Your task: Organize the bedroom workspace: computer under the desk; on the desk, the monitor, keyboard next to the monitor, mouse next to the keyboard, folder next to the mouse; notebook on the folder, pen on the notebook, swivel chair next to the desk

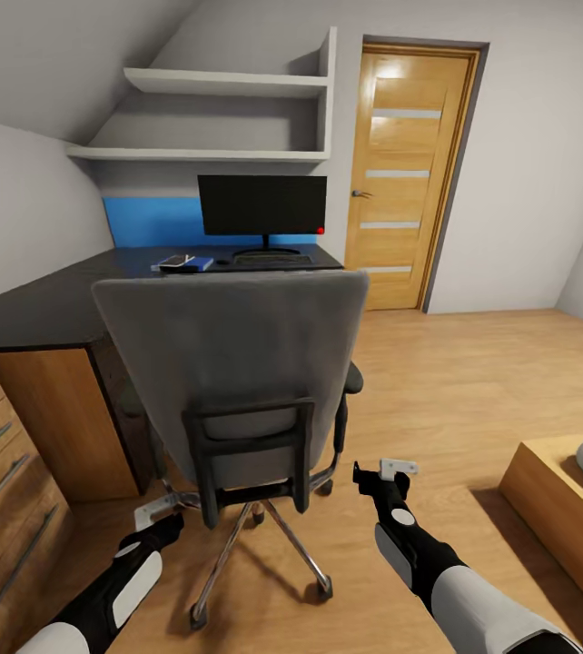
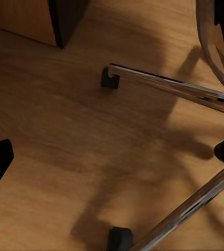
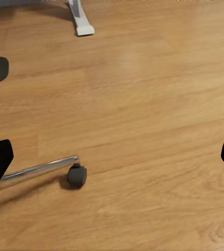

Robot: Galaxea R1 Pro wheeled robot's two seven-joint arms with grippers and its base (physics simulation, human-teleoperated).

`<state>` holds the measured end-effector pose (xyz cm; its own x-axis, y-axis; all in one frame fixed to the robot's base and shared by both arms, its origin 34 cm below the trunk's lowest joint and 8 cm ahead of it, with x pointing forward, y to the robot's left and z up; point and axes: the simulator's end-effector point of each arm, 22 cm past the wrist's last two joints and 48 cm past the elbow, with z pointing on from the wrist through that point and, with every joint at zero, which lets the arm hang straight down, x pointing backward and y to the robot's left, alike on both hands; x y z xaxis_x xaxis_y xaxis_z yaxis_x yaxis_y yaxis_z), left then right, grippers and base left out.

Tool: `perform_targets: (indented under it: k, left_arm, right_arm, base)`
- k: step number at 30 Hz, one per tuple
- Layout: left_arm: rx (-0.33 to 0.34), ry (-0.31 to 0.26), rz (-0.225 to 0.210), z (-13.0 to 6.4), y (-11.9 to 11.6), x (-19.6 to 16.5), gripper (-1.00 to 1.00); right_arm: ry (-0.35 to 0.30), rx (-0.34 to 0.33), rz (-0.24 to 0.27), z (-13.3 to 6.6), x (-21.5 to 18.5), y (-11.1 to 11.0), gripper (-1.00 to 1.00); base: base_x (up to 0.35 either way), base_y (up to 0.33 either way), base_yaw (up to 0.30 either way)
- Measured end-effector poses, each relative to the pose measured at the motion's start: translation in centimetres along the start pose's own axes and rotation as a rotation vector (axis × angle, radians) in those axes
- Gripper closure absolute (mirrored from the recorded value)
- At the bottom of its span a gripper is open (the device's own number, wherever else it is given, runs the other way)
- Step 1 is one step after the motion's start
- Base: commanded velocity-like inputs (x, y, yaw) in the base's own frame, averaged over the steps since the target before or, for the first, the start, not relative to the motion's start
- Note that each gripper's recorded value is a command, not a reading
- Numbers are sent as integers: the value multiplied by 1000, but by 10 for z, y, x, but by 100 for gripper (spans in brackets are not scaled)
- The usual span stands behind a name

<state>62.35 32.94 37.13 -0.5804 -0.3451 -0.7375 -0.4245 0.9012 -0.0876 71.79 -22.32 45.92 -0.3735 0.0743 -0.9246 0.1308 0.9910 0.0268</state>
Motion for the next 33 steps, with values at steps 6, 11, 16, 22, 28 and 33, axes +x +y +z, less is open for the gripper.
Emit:
perform_targets:
  k: [6,11,16,22,28,33]
  left_arm:
    - [5,2,6,0,-2,1,-100]
    - [13,3,22,-1,-6,4,-100]
    - [22,4,44,-2,-11,6,-100]
    - [33,6,68,-3,-17,10,-100]
    - [37,7,76,-4,-19,11,-100]
    - [39,8,77,-4,-20,12,-100]
  right_arm:
    - [0,-2,1,0,0,2,-100]
    - [-5,-6,3,0,-1,3,-100]
    - [-10,-11,5,0,-2,5,-100]
    - [-31,-16,11,-1,-6,10,-100]
    - [-40,-13,12,-2,-5,9,-100]
    - [-44,-14,13,-2,-5,9,-100]
  base:
    - [-139,46,0]
    - [-293,-32,0]
    - [-295,-145,18]
    - [-291,-191,112]
    - [-290,-202,154]
    - [-285,-204,146]
